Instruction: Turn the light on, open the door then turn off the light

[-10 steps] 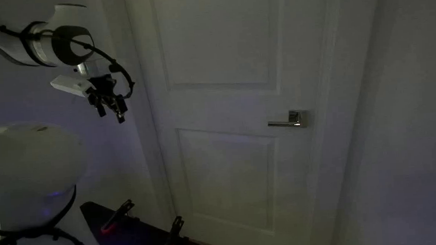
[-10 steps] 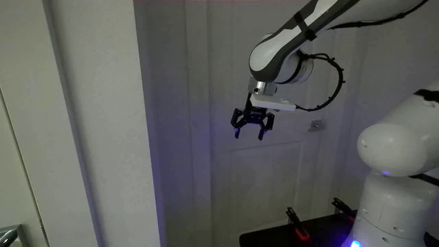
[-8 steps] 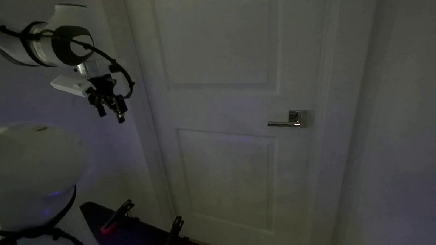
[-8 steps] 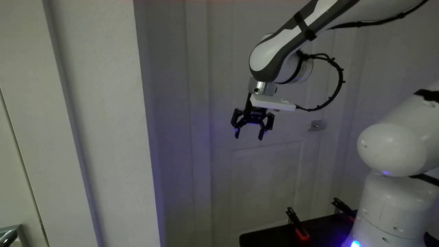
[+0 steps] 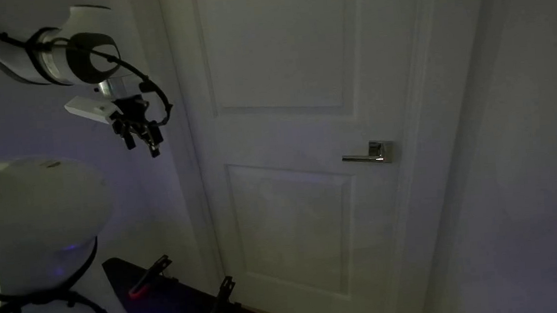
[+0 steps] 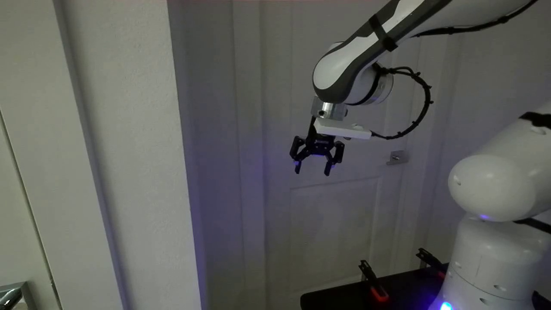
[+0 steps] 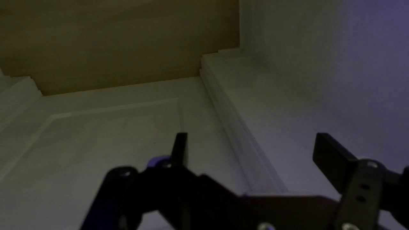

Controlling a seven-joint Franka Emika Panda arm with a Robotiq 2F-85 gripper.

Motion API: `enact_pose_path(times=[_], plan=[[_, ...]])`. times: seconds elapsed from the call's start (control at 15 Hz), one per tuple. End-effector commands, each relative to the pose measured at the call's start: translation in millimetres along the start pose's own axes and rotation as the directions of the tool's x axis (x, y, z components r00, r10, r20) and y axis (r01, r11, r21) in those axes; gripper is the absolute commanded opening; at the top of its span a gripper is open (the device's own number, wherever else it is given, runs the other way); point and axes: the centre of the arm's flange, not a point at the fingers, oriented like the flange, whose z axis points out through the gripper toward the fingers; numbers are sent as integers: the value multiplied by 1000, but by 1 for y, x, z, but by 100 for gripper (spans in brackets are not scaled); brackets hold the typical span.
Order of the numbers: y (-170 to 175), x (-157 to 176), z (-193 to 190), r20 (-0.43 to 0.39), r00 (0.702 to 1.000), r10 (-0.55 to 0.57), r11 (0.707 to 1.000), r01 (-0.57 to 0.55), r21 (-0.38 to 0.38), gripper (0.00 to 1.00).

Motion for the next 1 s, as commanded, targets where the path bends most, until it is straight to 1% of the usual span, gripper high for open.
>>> enact_pose_path(times=[0.0, 0.27, 0.47, 0.73, 0.93], plan=[[-18, 3, 0, -24, 996, -80, 997, 81, 12, 100], [-49, -3, 0, -31, 981, -193, 980, 194, 43, 100], [-77, -9, -4, -73, 959, -275, 959, 279, 47, 100], [-113, -7, -6, -168, 911, -378, 921, 388, 34, 100], [-135, 0, -6, -231, 868, -439, 893, 450, -2, 100]])
